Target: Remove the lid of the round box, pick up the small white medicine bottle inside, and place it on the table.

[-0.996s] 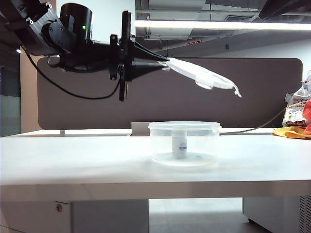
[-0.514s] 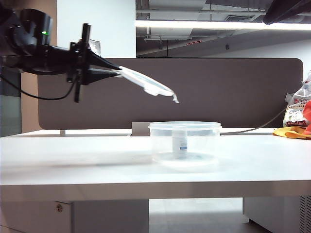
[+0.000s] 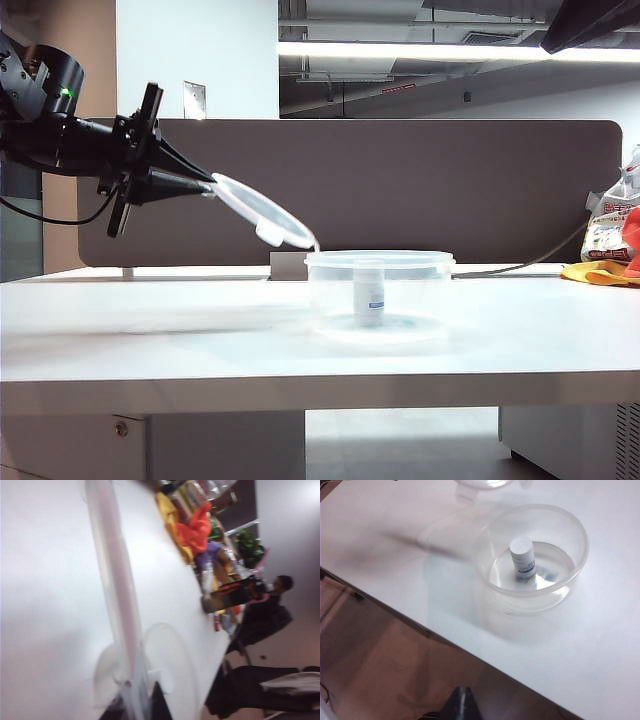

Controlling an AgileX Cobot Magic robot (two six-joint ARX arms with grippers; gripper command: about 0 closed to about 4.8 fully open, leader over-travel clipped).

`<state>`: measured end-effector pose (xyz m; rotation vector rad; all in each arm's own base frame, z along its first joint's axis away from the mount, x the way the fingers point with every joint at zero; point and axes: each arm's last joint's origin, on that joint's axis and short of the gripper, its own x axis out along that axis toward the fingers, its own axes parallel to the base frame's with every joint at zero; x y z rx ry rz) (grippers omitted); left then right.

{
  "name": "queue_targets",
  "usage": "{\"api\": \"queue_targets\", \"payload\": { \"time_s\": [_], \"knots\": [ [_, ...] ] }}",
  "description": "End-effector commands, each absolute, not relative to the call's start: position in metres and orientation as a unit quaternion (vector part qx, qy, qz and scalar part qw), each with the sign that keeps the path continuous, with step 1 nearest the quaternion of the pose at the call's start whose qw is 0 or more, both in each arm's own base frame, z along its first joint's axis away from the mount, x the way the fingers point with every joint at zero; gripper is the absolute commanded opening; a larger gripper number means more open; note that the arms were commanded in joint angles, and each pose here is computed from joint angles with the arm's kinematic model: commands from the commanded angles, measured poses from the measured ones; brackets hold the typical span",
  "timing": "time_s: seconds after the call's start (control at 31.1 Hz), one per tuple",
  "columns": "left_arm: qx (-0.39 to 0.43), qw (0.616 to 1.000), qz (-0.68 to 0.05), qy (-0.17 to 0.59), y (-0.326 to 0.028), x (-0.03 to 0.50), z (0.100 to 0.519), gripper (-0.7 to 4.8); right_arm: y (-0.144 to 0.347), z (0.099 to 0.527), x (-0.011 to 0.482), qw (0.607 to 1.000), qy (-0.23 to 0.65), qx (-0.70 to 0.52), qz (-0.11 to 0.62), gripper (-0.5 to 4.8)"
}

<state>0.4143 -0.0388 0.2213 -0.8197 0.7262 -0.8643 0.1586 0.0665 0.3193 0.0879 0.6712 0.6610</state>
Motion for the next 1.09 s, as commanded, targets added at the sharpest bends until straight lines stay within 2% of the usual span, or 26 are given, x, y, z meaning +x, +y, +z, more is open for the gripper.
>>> {"api": "queue_targets", "payload": {
  "time_s": [0.03,0.39,0.51,0.71,0.84,0.96,1.09],
  "knots": [
    [-0.353,0.784,-0.385,0.335,-0.038,0.413,0.220,-0.04,0.069,0.322,0.158,0.891,0.312,0.039,0.326,-0.08],
    [-0.330,0.799,-0.351,0.360,-0.037,0.409,0.210,0.00,0.074,0.324,0.158,0.891,0.299,0.034,0.339,-0.08],
    [-0.331,0.799,-0.348,0.362,-0.036,0.409,0.210,0.64,0.074,0.325,0.158,0.892,0.299,0.034,0.339,-0.08],
    [-0.332,0.798,-0.348,0.363,-0.036,0.409,0.210,0.75,0.074,0.325,0.158,0.891,0.299,0.034,0.339,-0.08],
    [-0.335,0.797,-0.338,0.372,-0.035,0.408,0.208,1.88,0.074,0.325,0.158,0.891,0.299,0.034,0.339,-0.08],
    [-0.336,0.793,-0.330,0.386,-0.035,0.406,0.205,2.18,0.074,0.325,0.158,0.891,0.299,0.034,0.339,-0.08],
    [-0.334,0.783,-0.337,0.403,-0.042,0.403,0.203,2.16,0.074,0.325,0.158,0.892,0.299,0.034,0.338,-0.08]
  ]
}}
